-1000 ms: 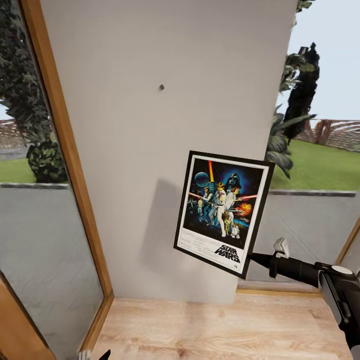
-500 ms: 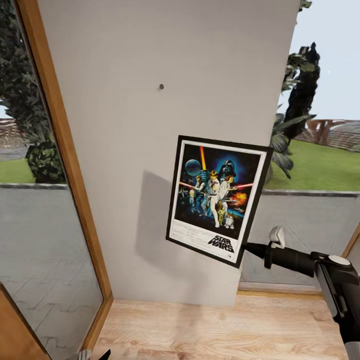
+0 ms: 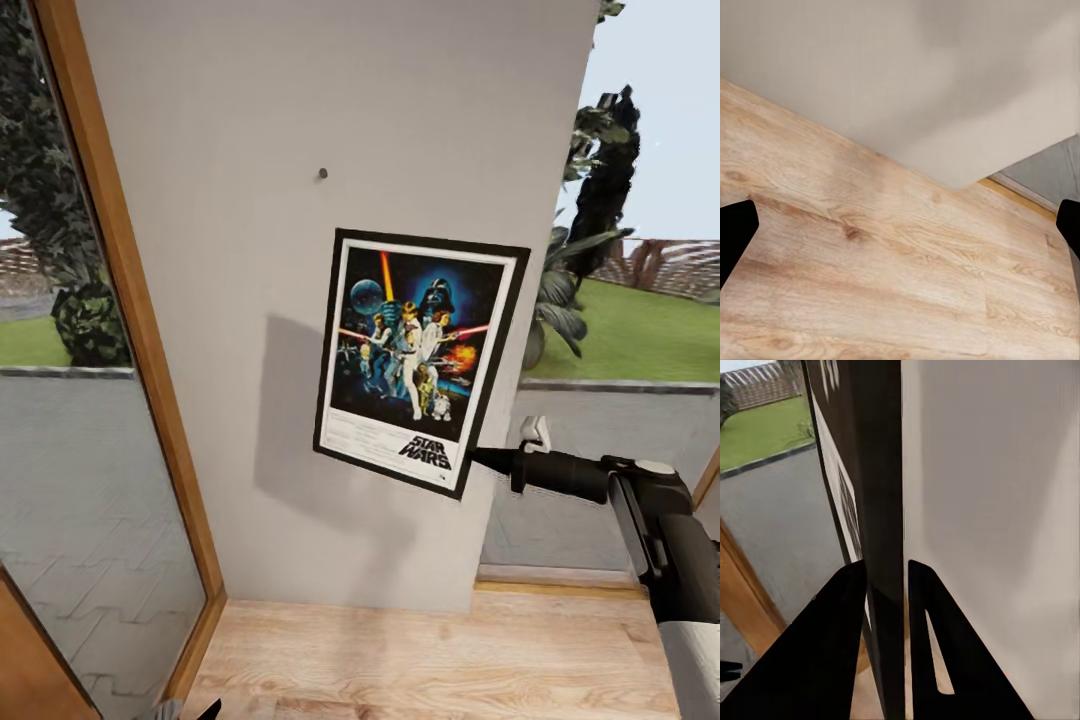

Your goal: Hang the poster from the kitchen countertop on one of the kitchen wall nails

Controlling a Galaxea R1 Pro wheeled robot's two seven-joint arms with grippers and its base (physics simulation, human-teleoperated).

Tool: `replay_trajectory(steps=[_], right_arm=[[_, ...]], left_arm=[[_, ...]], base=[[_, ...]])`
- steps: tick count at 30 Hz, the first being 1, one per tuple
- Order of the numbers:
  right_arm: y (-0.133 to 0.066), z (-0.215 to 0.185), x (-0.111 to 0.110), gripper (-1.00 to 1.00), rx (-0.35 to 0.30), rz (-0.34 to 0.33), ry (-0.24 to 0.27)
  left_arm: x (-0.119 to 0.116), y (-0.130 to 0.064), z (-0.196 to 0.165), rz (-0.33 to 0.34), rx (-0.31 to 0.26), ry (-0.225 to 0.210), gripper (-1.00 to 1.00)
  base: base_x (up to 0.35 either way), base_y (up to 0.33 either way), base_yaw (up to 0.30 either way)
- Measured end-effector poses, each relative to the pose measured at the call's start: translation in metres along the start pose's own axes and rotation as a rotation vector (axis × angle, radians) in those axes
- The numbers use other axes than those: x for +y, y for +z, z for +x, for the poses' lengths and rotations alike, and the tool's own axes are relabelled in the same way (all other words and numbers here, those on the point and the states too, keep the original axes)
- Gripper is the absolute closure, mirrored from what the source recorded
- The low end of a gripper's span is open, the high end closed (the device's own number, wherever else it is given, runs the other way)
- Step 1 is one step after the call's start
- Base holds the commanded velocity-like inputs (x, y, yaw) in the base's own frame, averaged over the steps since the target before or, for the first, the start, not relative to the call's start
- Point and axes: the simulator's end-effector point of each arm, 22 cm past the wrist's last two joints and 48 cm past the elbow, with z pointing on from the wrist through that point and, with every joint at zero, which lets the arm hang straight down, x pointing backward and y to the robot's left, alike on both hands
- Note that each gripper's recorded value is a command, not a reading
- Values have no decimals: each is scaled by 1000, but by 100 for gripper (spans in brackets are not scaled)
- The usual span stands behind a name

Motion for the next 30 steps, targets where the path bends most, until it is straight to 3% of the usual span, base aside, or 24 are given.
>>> replay_trajectory(steps=[5, 9, 10, 13, 15, 16, 18, 26, 30], right_arm=[[20, -44, 14, 100, 13, -49, -52], [31, -88, 23, 100, 14, -69, -52], [53, -115, 49, 100, 24, -125, -76], [70, -146, 71, 100, 21, -165, -125], [89, -183, 91, 100, 17, -199, -104], [92, -186, 92, 100, 19, -195, -102], [119, -212, 95, 100, 41, -175, -87], [130, -222, 88, 100, 73, -167, -61], [138, -215, 94, 100, 117, -170, -84]], left_arm=[[0, 0, 0, 1, 1, 0, -100], [-1, 0, 1, 2, 1, 0, -100], [-1, 1, 1, 1, 2, 0, -100], [-1, 0, 1, 2, 1, 0, -100], [-1, 0, 1, 2, 0, 0, -100], [-1, 0, 1, 2, 1, -1, -100], [-1, 0, 1, 1, 1, -1, -100], [-1, 0, 1, 1, 0, -1, -100], [-1, 0, 1, 1, 0, -1, -100]], base=[[0, 0, 0], [0, 0, 0], [0, 0, 0], [0, 0, 0], [0, 0, 0], [0, 0, 0], [0, 0, 0], [0, 0, 0], [0, 0, 0]])
